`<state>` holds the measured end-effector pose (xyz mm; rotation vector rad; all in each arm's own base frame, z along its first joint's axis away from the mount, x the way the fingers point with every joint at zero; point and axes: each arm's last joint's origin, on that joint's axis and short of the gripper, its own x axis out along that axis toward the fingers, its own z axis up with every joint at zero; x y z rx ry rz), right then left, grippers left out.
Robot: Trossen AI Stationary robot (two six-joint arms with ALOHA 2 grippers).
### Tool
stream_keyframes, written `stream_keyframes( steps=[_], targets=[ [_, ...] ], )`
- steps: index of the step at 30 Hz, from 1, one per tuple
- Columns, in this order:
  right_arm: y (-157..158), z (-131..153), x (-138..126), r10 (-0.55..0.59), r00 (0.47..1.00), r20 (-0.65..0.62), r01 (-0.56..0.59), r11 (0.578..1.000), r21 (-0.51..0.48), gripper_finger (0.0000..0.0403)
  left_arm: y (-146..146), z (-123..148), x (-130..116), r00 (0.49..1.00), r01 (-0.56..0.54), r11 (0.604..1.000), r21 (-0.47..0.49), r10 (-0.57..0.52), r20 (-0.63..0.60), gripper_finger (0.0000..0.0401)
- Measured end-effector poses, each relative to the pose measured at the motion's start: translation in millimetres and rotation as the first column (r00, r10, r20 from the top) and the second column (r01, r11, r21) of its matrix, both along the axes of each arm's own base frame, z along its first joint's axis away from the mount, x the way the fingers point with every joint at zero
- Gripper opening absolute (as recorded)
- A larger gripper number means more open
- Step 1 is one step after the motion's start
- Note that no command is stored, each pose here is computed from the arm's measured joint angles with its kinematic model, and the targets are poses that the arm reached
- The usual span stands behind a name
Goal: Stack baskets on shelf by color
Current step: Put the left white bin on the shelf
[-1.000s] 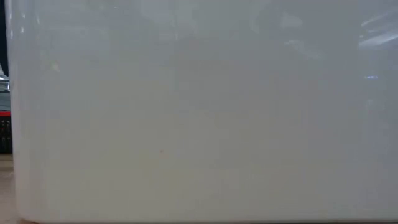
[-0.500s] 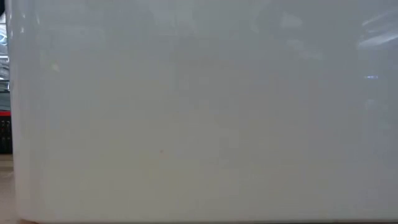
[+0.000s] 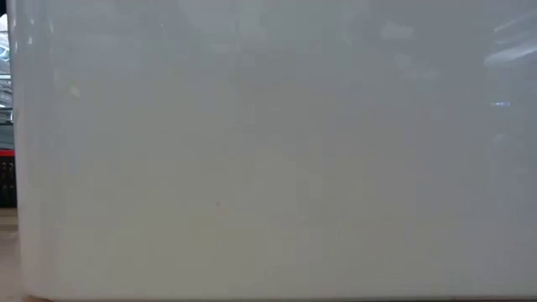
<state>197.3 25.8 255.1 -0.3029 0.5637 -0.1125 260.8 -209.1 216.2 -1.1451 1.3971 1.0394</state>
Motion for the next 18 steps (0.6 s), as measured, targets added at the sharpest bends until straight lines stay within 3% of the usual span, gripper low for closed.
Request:
stream_keyframes(
  steps=[3,6,13,18],
  targets=[
    [0,-1,0,-0.007,1.0,-0.005,0.007,1.0,0.01,0.0169,0,-16,-2,0.998,0.008,0.999,0.041,-0.005,-0.061,0.023],
    [0,0,0,-0.004,1.0,0.0,0.004,1.0,0.008,0.0169,-1,-27,-4,0.993,0.037,0.999,0.012,-0.036,-0.11,0.018],
    [0,1,0,0.009,1.0,0.004,-0.009,1.0,-0.012,0.0169,3,-17,4,0.983,0.165,0.984,-0.071,-0.17,-0.072,0.0021],
    [0,-1,-1,-0.007,1.0,-0.009,0.007,1.0,0.012,0.0169,4,10,15,0.964,0.264,0.957,-0.121,-0.262,0.037,0.0007]
  ],
)
